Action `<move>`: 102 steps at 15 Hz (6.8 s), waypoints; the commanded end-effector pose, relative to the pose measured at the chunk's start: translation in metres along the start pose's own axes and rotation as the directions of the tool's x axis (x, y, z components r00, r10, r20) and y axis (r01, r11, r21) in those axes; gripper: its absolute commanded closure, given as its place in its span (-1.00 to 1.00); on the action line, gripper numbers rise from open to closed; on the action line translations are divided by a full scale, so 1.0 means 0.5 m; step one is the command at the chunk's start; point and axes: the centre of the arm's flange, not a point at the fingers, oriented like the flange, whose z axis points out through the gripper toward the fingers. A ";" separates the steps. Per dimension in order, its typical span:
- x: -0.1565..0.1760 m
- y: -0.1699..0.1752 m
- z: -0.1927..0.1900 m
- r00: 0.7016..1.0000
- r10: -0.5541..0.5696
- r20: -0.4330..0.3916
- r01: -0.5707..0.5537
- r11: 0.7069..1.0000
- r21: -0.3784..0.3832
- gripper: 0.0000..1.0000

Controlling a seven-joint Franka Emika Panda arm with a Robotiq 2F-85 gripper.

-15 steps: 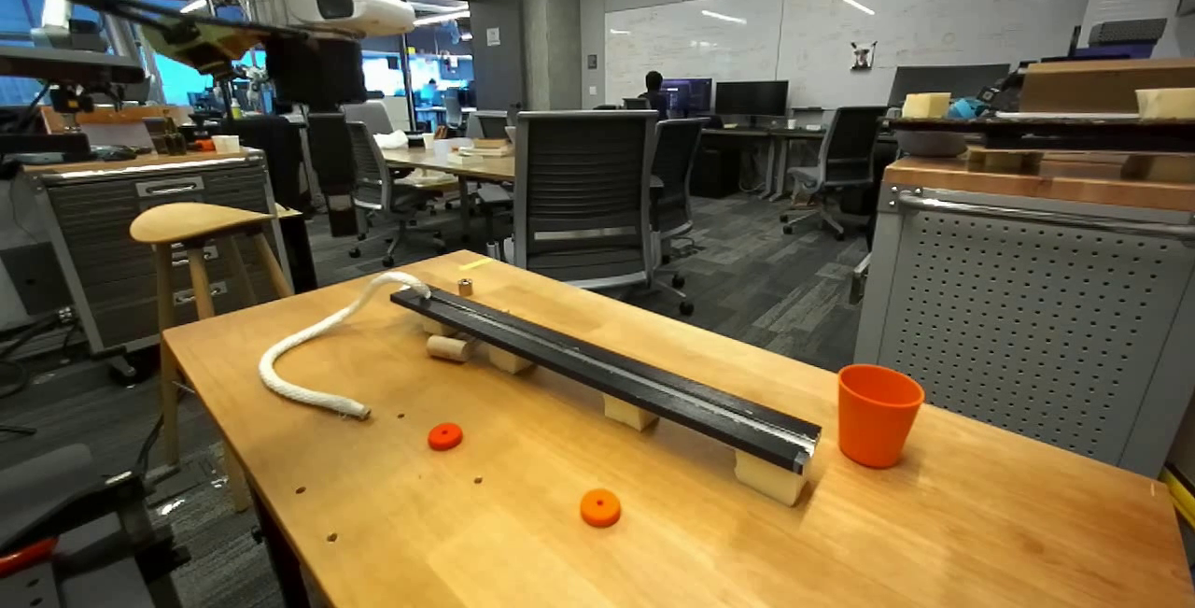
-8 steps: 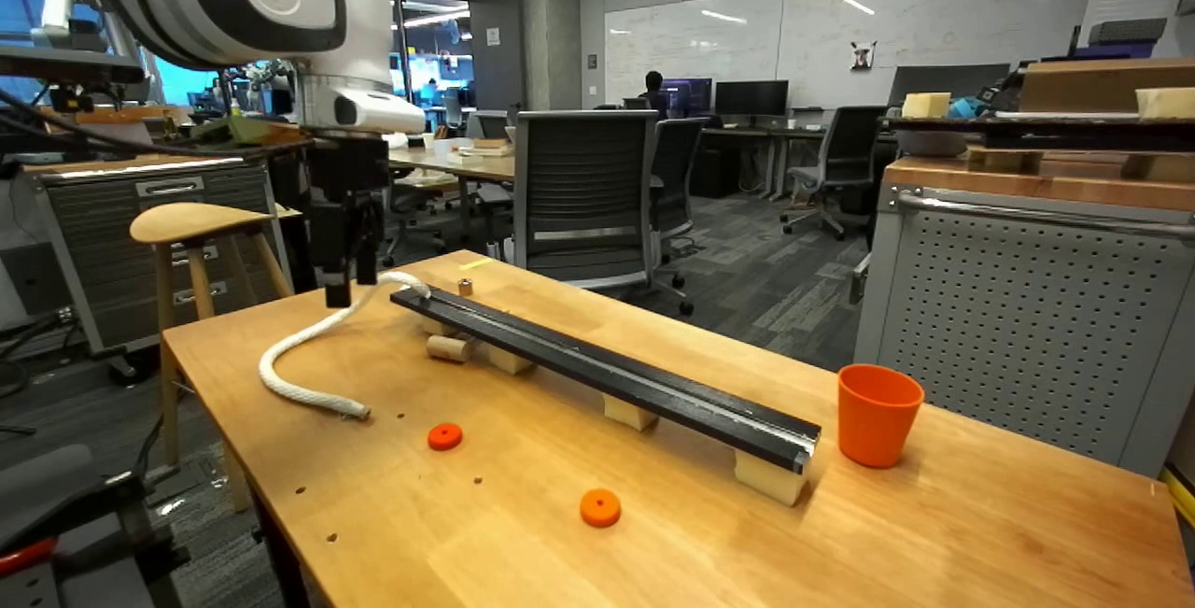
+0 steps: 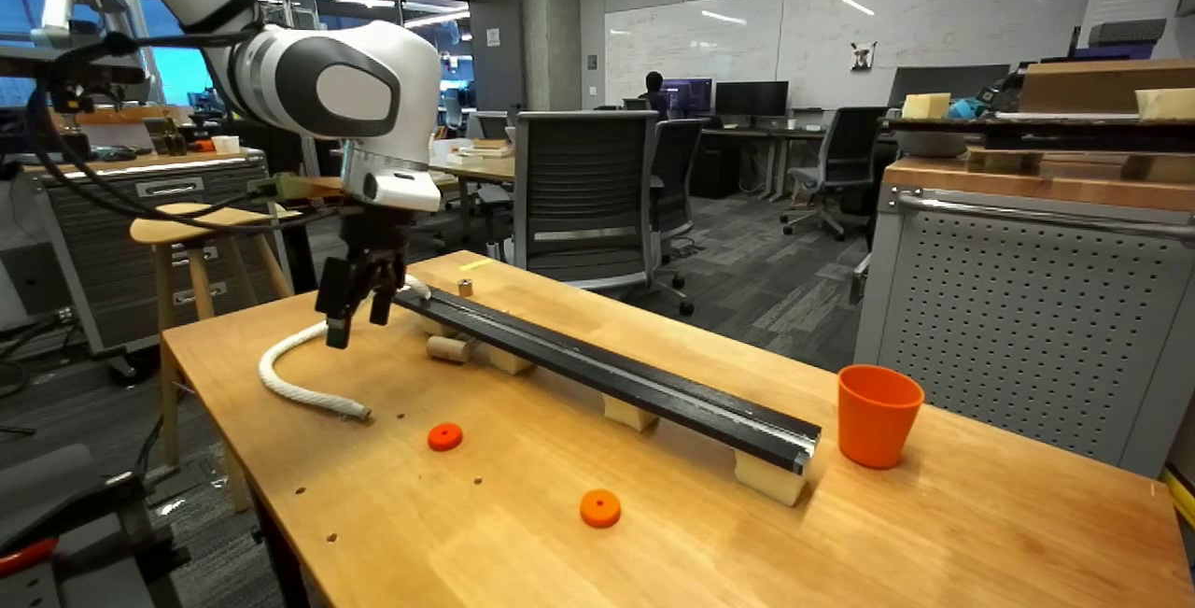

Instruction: Put the white rope on the board

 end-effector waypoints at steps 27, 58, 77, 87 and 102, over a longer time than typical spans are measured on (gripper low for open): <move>-0.009 -0.040 0.167 0.966 0.249 0.068 -0.249 0.968 -0.009 -1.00; 0.070 0.010 0.030 0.961 0.278 -0.011 -0.273 0.950 0.151 0.93; 0.371 0.212 -0.304 0.877 0.465 -0.118 -0.412 0.856 0.312 0.93; 0.507 0.333 -0.402 0.771 0.596 -0.223 -0.528 0.795 0.297 0.93; 0.609 0.139 -0.278 0.808 0.518 -0.280 -0.481 0.855 0.194 0.93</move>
